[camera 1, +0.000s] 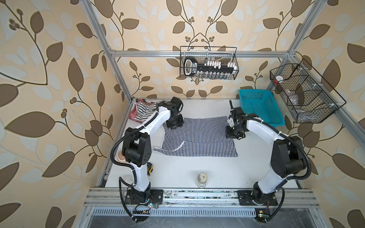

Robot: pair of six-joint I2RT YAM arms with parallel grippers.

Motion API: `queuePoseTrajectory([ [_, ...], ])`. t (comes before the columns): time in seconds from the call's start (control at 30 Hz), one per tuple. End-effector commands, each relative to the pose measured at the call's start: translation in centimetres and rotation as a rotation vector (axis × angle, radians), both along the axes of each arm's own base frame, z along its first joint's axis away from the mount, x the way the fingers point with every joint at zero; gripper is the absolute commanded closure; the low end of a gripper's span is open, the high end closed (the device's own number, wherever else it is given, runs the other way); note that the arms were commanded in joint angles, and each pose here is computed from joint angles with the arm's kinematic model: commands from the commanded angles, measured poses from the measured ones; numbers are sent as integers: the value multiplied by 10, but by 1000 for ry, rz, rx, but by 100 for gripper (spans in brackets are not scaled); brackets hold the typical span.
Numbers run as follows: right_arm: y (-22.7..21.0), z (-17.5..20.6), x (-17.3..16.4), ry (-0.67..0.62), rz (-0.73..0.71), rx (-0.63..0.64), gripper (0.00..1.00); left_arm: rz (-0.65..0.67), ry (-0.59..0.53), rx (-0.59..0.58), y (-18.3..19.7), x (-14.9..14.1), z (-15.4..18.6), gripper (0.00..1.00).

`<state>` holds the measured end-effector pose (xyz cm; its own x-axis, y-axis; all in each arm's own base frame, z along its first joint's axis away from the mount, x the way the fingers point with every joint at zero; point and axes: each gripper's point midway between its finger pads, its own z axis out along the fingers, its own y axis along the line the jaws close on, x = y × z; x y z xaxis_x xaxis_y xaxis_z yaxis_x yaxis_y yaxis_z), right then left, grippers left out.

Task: Fold and stack tank tops
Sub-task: Fold the tank top at the center of the table.

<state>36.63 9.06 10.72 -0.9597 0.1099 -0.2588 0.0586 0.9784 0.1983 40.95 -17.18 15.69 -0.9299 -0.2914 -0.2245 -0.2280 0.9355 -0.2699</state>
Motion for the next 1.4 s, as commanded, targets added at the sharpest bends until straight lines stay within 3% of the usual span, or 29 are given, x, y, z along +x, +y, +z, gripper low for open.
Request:
queuePoseTrajectory([
  [0.0, -16, 5, 24, -39, -10, 5, 73, -27, 43, 93, 9, 21, -23, 60],
  [0.3, -38, -26, 95, -131, -117, 69, 75, -44, -36, -7, -4, 96, -56, 55],
  [0.57, -41, -42, 135, -173, -165, 104, 73, -2, -77, -112, -4, 135, -74, 54],
  [1.37, -47, -71, 193, -178, -226, 123, 71, 3, -35, -183, -16, 154, -114, 54],
])
